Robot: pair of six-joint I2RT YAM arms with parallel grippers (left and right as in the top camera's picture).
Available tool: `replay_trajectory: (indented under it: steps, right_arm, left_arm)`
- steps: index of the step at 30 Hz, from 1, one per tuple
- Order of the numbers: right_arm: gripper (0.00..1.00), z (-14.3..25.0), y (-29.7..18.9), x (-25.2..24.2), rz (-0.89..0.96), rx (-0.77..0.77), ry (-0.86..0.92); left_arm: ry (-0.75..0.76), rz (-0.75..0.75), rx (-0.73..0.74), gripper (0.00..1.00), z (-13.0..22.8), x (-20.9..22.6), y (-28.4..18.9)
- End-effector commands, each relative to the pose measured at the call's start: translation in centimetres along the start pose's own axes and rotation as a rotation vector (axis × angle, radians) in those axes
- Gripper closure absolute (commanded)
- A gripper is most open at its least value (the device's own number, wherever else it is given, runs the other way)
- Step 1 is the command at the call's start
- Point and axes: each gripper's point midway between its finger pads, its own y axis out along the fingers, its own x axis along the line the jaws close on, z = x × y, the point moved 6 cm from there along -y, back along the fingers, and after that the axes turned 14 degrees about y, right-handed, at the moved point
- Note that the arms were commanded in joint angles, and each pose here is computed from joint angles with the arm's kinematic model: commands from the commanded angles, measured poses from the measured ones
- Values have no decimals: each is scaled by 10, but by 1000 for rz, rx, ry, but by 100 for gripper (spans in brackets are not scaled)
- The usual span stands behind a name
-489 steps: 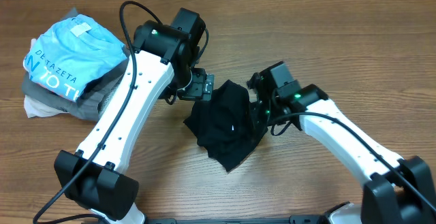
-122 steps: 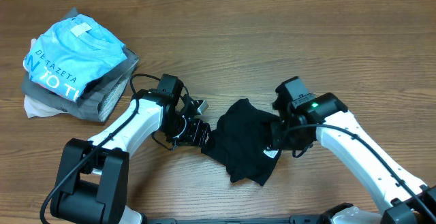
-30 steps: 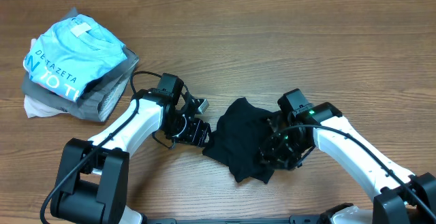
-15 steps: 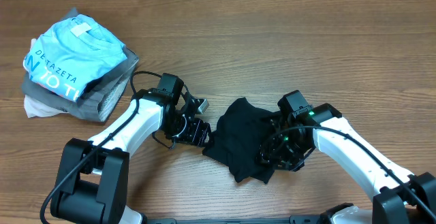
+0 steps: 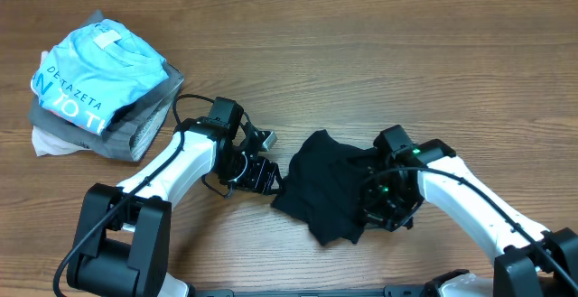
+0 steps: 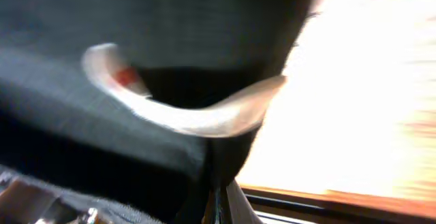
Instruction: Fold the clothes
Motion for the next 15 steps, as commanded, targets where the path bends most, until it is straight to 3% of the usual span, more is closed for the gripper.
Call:
replay_trajectory:
  steps: [1, 6, 7, 9, 10, 15]
  right_arm:
    - [96, -17, -13, -17, 74, -133, 34]
    - [96, -28, -20, -30, 101, -186, 92]
    - [90, -28, -20, -30, 100, -187, 91]
    - [57, -28, -20, -30, 100, -184, 85]
    - [51, -27, -20, -29, 91, -172, 80]
    - [46, -14, -26, -21, -4, -124, 63]
  left_arm:
    - [12, 17, -11, 32, -2, -1, -1]
    - [12, 18, -11, 32, -2, -1, -1]
    - [11, 28, -13, 32, -2, -2, -1]
    - [16, 90, -30, 32, -4, -9, -1]
    - [16, 127, -40, 32, -5, -13, -2]
    - [30, 329, -71, 30, -9, -41, -3]
